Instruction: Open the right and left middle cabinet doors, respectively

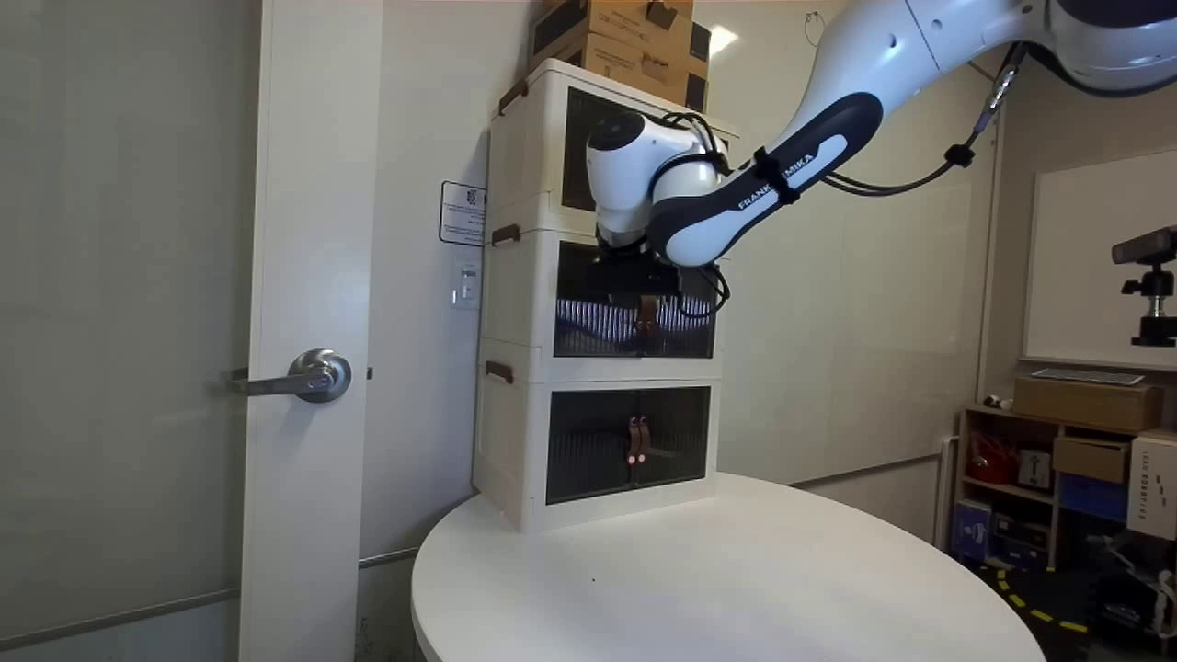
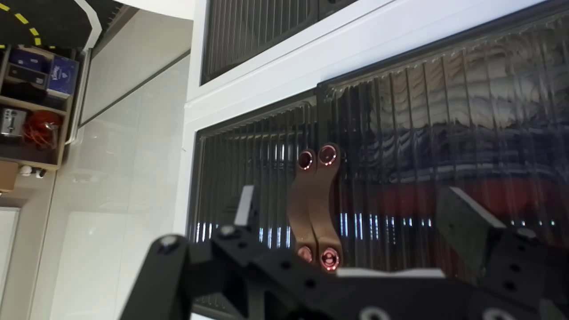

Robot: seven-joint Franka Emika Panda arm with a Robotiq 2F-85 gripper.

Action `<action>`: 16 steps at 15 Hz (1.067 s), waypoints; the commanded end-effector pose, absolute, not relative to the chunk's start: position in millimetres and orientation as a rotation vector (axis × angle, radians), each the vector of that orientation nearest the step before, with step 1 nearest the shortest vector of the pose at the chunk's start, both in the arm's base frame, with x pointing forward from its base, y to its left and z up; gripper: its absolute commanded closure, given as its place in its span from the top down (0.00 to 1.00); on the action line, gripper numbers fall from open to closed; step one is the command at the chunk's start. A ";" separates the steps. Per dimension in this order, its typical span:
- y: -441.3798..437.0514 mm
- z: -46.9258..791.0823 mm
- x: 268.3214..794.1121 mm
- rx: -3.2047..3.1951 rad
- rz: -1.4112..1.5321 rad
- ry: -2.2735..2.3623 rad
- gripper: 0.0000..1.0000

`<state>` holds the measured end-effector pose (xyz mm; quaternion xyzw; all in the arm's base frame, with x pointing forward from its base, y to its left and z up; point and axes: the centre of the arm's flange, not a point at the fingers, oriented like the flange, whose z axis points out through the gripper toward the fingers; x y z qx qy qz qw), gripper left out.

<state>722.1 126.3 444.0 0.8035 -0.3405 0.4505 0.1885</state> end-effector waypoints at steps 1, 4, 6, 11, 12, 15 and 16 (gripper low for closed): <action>107.9 448.4 717.7 2.387 1.327 -0.926 1.00; 72.4 455.4 719.8 2.526 1.456 -0.882 1.00; 44.8 462.6 720.5 2.610 1.510 -0.878 1.00; -18.4 480.1 711.7 2.848 1.444 -0.967 1.00; -25.1 481.7 708.0 2.896 1.428 -0.948 1.00; -31.1 482.6 700.0 2.987 1.349 -0.837 1.00; -34.3 484.5 698.7 2.999 1.326 -0.806 1.00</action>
